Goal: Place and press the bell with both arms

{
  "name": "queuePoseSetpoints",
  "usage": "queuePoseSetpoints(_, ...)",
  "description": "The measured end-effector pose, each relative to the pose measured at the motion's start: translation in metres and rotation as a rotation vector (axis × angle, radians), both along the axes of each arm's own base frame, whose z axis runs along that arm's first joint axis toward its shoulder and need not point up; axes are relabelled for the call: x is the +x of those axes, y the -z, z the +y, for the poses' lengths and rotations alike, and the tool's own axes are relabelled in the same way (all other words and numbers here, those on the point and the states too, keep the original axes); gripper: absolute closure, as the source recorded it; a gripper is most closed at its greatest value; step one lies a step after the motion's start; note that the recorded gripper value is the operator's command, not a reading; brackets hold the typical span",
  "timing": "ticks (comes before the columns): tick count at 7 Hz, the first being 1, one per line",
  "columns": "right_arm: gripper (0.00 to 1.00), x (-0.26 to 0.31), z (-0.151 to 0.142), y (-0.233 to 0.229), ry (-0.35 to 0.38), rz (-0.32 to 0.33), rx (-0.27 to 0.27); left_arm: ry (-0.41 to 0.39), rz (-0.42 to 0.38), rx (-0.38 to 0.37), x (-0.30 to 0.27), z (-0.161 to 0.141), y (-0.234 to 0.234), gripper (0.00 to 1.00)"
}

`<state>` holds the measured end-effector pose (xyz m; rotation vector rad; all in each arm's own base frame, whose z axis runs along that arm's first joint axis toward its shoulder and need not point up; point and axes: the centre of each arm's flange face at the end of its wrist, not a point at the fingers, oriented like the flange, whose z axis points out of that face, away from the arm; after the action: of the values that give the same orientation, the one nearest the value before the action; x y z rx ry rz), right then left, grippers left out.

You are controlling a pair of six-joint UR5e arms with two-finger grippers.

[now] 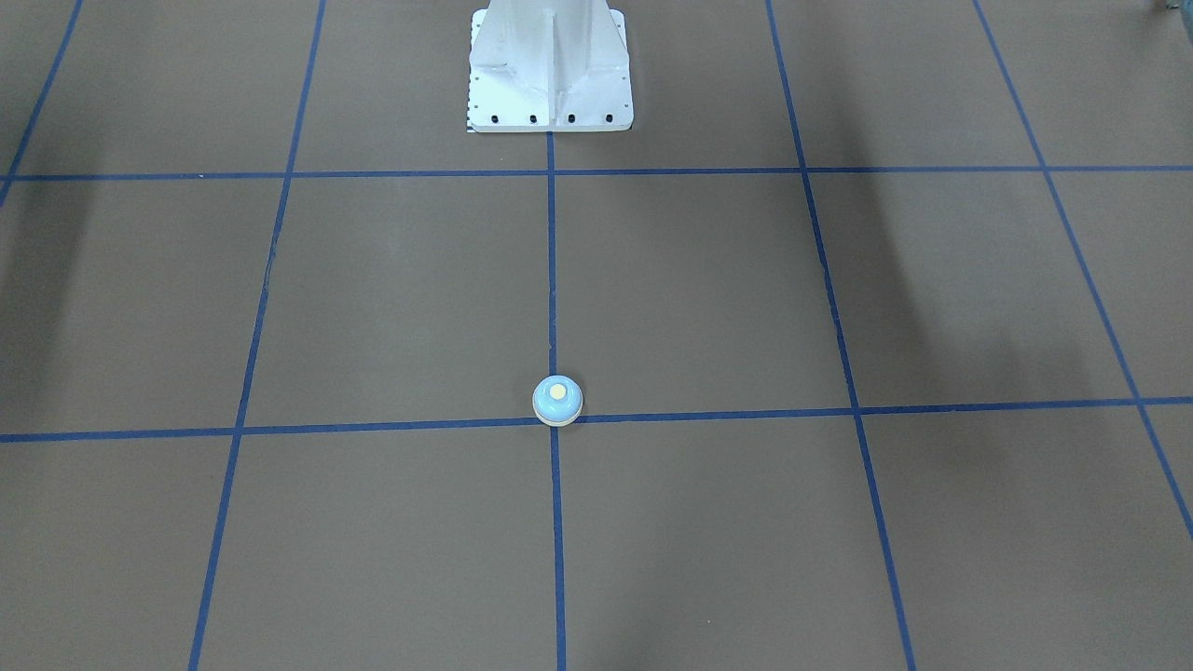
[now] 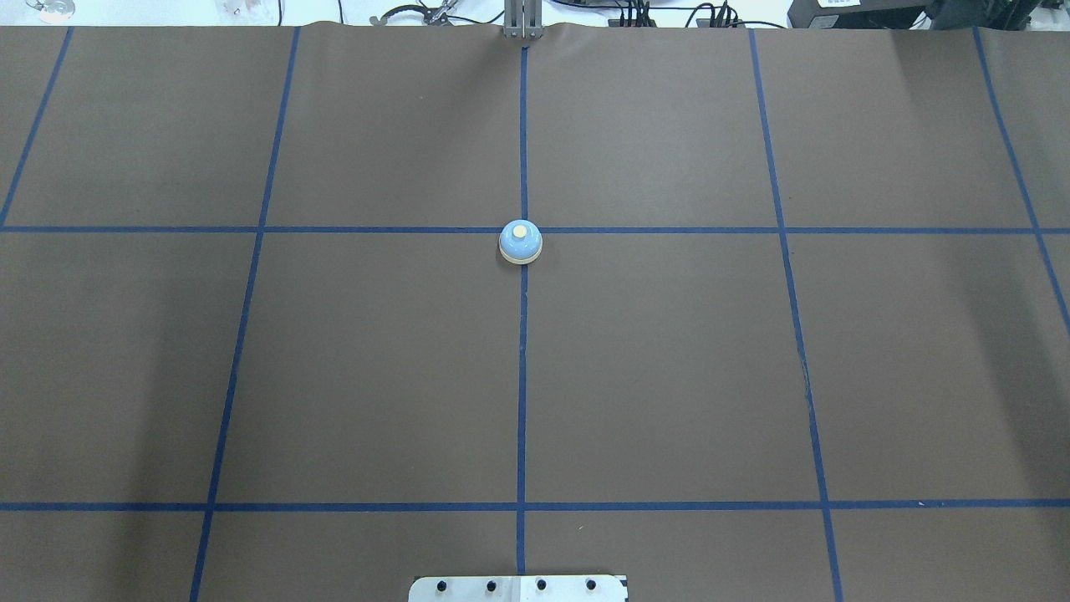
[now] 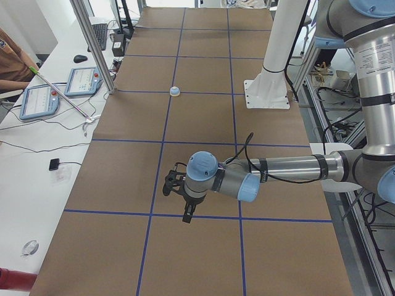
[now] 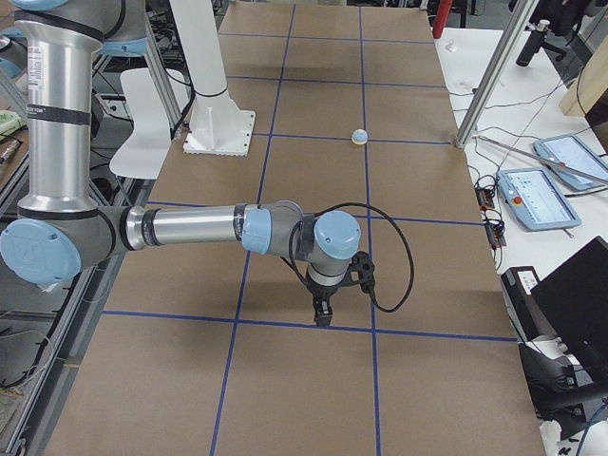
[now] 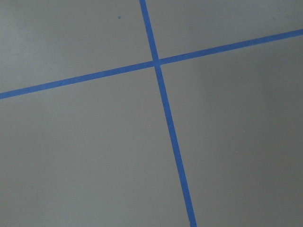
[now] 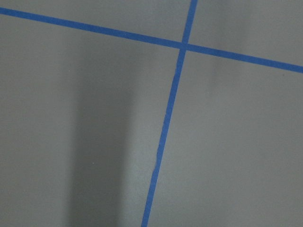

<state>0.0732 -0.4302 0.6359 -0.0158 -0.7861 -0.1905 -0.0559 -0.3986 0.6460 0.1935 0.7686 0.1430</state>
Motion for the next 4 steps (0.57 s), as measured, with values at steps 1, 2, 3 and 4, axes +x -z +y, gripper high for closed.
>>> queuePoseSetpoints(1, 0.0, 0.002, 0.007, -0.006, -0.005, 0.0, -0.013, -0.006, -0.01, -0.025, -0.006, -0.006, 0.016, 0.0)
queuePoseSetpoints(2, 0.0, 0.003, 0.012, -0.011, -0.009, -0.001, -0.023, -0.008, -0.014, -0.046, -0.008, -0.013, 0.03, 0.0)
queuePoseSetpoints(3, 0.0, 0.004, 0.015, -0.013, -0.012, -0.002, -0.029, -0.007, -0.015, -0.06, -0.009, -0.016, 0.037, 0.0)
queuePoseSetpoints(4, 0.0, 0.004, 0.016, -0.015, -0.014, -0.003, -0.033, -0.005, -0.016, -0.069, -0.009, -0.017, 0.039, 0.0)
